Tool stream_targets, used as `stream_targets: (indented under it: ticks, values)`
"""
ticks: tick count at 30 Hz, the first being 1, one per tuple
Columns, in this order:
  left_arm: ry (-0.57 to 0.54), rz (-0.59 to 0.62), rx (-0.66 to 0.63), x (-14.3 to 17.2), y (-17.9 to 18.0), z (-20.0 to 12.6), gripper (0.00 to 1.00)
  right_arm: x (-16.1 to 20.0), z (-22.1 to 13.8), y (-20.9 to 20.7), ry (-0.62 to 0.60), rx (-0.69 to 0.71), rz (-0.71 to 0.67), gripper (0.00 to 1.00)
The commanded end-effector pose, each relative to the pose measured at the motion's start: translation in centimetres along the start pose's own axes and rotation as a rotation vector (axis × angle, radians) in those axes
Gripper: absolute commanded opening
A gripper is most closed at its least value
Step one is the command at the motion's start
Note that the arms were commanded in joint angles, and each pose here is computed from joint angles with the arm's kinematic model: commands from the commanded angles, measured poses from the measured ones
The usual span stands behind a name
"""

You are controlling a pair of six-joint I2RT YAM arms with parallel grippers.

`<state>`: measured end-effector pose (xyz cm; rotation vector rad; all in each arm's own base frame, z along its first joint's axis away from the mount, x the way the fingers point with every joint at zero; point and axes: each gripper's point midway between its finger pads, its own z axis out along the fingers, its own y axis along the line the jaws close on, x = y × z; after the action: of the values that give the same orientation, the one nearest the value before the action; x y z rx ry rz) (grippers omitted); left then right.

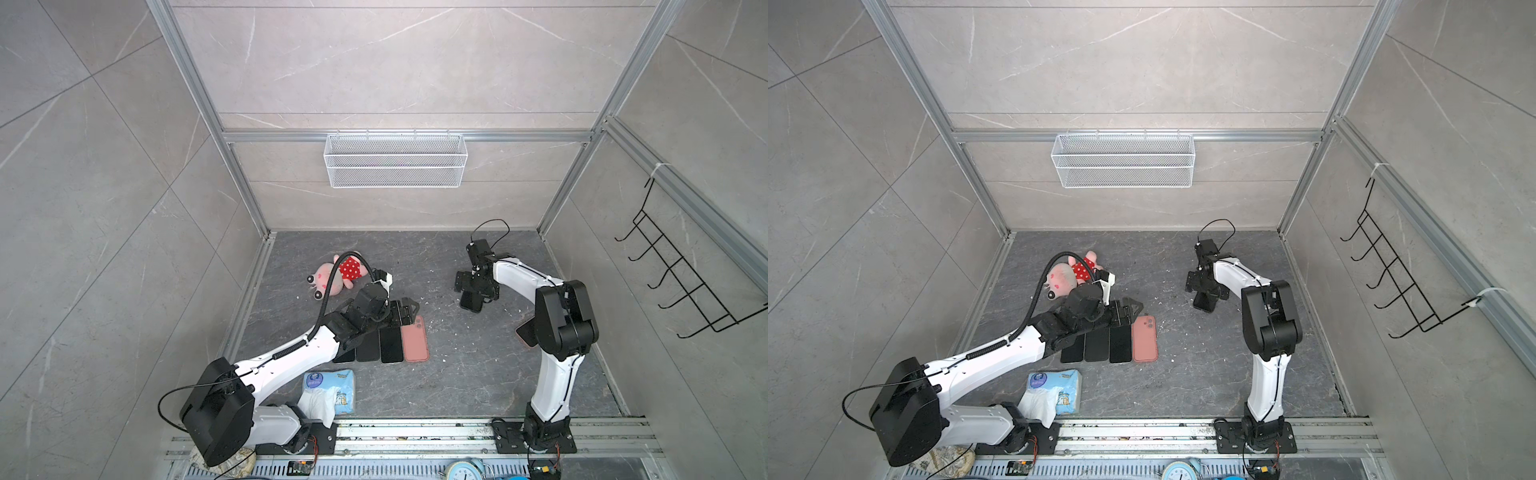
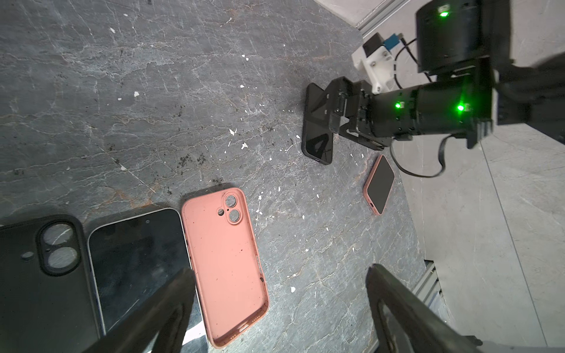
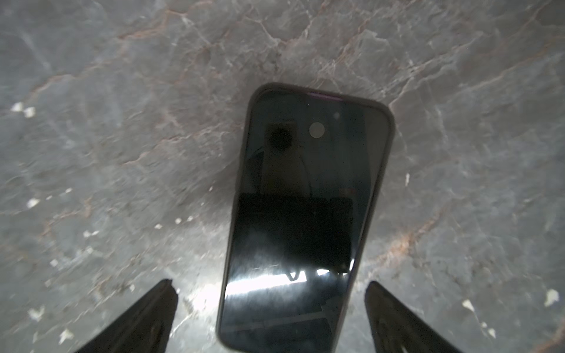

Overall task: Take the phone out of the phone case
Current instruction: Pick up the phone from the top-right of the table.

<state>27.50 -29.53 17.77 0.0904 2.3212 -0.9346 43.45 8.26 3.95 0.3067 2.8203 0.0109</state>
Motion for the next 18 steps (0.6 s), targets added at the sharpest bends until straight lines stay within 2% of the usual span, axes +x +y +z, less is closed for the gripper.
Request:
stream_targets:
  ticks: [1, 12, 18]
  values:
    - [-0.05, 0.039, 0.019, -1.8, -1.3, -1.1, 0.9, 0.1, 0.4, -0.6, 0.036, 0.037, 0.01, 0.99]
    - [-0.05, 0.044, 0.014, -1.9, -1.3, -1.1, 0.9, 0.9, 2.4, -1.3, 0.084, 0.051, 0.018, 0.99]
    - [-0.049, 0.048, 0.007, -1.9, -1.1, -1.2, 0.9, 1.3, 3.1, -1.1, 0.11, 0.032, 0.016, 0.91]
